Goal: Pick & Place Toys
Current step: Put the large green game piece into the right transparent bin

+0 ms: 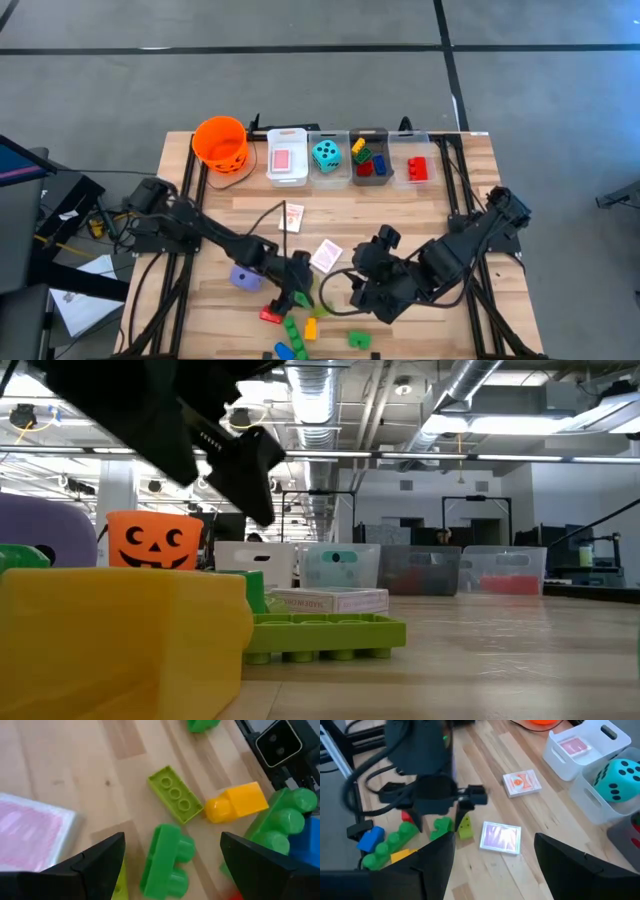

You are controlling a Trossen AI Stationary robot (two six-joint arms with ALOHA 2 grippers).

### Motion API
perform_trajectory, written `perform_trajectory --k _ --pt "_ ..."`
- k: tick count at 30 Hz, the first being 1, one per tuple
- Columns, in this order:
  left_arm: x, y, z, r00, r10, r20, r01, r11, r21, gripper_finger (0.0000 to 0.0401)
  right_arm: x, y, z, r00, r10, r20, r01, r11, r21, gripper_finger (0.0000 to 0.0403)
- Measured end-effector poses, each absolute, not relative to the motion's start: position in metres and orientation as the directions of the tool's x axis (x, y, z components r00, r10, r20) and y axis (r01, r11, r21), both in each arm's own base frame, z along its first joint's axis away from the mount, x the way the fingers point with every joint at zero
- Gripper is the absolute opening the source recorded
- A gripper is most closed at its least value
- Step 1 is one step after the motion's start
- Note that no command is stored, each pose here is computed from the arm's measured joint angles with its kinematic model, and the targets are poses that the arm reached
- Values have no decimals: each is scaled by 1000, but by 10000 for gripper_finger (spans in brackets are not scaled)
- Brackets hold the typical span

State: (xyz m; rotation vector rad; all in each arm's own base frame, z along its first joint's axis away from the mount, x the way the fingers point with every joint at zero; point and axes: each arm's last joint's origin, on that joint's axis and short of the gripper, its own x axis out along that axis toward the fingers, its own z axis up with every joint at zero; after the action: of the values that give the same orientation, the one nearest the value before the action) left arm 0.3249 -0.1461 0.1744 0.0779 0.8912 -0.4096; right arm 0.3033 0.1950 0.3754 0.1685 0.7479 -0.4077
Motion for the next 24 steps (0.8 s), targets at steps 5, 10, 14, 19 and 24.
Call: perform_trajectory --k 5,10,14,19,24 --pt "328 -160 160 553 -346 -758 414 904 -110 322 302 197 374 656 -299 -693 418 908 3 265" --pt "325 -169 149 527 -336 -781 427 899 -99 316 302 197 374 656 -299 -693 417 909 3 265" --pt "324 -172 142 511 -325 -796 429 899 -92 306 302 197 374 656 -299 -693 418 909 3 265" --pt "325 -171 139 509 -312 -802 421 903 -84 295 302 197 374 656 -299 -693 418 909 4 265" --pt "324 -170 139 514 -285 -809 409 911 -61 285 302 197 374 656 -299 -693 418 909 4 265"
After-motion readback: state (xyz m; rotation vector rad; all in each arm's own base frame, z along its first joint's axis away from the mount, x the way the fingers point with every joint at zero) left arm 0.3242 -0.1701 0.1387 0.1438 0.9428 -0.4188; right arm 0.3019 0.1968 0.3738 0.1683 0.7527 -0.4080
